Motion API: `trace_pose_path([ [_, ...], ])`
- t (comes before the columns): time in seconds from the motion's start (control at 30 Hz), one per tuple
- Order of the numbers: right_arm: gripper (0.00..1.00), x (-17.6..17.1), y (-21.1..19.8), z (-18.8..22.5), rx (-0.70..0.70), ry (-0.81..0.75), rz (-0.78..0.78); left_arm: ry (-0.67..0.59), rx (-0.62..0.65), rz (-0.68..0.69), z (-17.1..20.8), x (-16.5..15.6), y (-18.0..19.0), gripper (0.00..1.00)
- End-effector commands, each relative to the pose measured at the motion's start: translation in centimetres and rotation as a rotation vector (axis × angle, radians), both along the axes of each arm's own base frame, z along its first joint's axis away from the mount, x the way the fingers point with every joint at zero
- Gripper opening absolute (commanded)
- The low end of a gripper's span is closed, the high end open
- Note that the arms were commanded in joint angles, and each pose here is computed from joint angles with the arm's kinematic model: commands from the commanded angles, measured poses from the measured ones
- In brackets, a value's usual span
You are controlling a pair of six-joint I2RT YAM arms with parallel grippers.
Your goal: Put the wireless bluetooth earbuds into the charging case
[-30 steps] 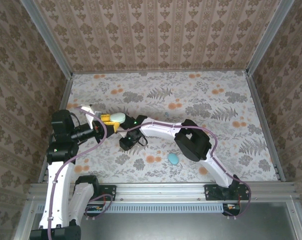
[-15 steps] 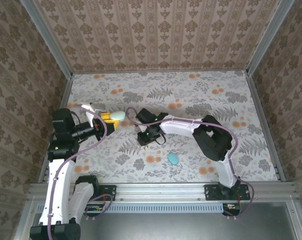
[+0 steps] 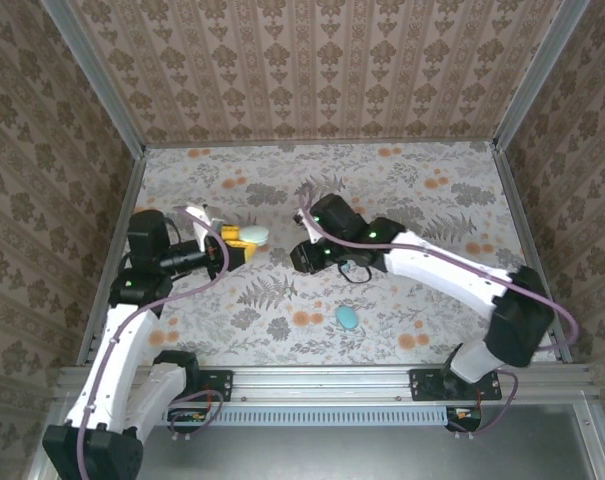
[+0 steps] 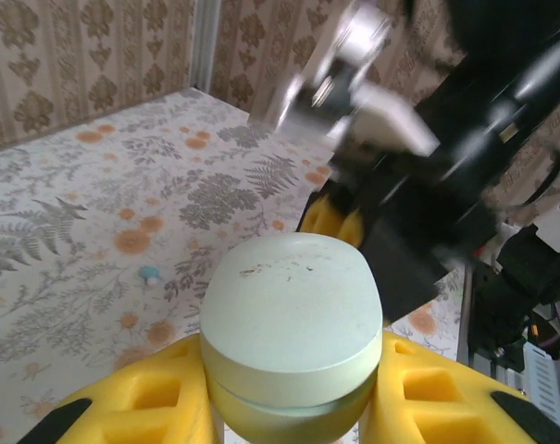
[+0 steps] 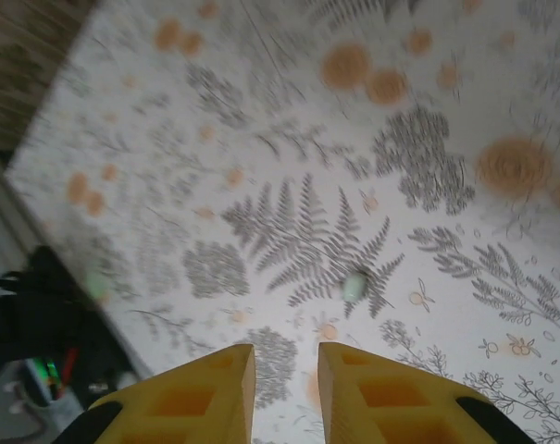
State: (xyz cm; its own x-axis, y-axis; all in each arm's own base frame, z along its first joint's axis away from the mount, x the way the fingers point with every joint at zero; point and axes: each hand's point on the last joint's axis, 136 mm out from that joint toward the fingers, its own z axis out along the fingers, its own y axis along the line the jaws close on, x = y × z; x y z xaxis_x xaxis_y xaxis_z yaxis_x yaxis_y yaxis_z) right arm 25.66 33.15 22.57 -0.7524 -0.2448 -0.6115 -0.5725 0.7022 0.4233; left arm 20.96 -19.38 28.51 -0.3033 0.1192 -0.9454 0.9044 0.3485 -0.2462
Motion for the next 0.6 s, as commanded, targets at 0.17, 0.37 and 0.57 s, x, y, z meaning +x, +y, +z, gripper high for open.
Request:
trace_pose_path([
  [0.17,0.26,-2.0,1.3,5.8,0.126,-0.048,0.081,-0.070,0.016,-0.046,0.9,0.8,-2.2,0.00],
  [0.37,0.26,-2.0,2.6,6.2,0.148,-0.039,0.126,-0.068,0.018,-0.058,0.9,0.7,-2.7,0.00],
  [0.57,0.26,-1.2,3.2,6.7,0.153,-0.057,0.129,-0.068,0.017,-0.070,0.9,0.4,-3.0,0.00],
])
